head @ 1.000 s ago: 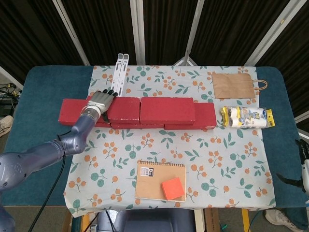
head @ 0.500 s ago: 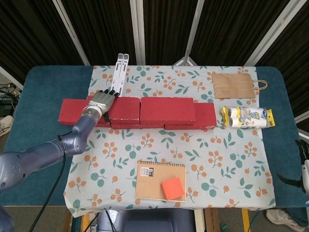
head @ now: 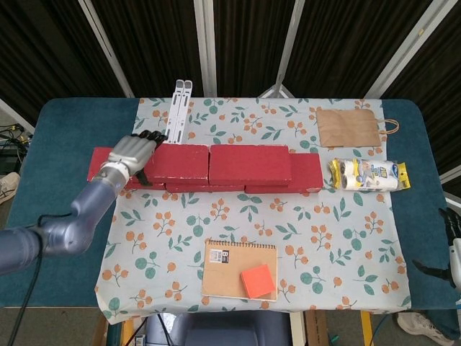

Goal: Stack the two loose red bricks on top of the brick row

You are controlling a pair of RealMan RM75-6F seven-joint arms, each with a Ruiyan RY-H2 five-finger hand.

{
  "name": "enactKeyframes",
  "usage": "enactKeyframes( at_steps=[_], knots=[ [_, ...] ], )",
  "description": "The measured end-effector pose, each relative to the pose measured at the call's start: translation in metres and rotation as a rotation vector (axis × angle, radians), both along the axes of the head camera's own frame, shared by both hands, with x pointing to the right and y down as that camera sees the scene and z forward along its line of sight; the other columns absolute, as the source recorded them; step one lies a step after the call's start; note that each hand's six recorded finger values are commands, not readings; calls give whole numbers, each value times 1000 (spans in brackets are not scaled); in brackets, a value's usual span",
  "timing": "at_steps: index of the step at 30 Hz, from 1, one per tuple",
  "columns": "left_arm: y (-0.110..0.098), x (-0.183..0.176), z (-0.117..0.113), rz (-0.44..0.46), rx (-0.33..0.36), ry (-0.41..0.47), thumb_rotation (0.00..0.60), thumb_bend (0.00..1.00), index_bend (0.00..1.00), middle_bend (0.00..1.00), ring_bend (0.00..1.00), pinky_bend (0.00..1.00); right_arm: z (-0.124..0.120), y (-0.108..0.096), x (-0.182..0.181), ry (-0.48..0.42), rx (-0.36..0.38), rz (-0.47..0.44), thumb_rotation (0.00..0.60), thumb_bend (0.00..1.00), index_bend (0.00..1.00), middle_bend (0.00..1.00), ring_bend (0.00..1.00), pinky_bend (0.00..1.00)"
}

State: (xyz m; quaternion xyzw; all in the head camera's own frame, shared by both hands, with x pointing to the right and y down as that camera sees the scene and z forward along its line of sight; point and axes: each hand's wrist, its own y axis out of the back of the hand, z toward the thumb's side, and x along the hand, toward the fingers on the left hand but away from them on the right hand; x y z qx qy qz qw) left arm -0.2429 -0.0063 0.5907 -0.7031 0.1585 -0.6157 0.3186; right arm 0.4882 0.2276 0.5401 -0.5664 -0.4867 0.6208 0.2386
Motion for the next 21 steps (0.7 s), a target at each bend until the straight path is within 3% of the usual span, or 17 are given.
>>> enactKeyframes(
  at_steps=[4, 10, 13, 17, 21],
  knots=[
    [42, -38, -12, 5, 109, 38, 600, 0, 37, 0, 0, 176, -1, -3, -4, 14, 31, -34, 600, 34, 0, 4, 0, 0],
    [115, -138, -30, -109, 419, 70, 600, 0, 72, 46, 0, 171, -4, -6, -9, 52, 91, -84, 600, 35, 0, 4, 0, 0],
    [157, -173, -31, -129, 517, 58, 600, 0, 73, 31, 0, 155, -5, -5, -11, 63, 102, -98, 600, 35, 0, 4, 0, 0],
    [198, -192, -18, -156, 554, 36, 600, 0, 61, 7, 0, 105, -7, -4, -11, 68, 106, -106, 600, 35, 0, 1, 0, 0],
    [206, -194, -15, -177, 567, 33, 600, 0, 48, 0, 0, 73, -8, -3, -11, 80, 107, -106, 600, 35, 0, 0, 0, 0]
  ],
)
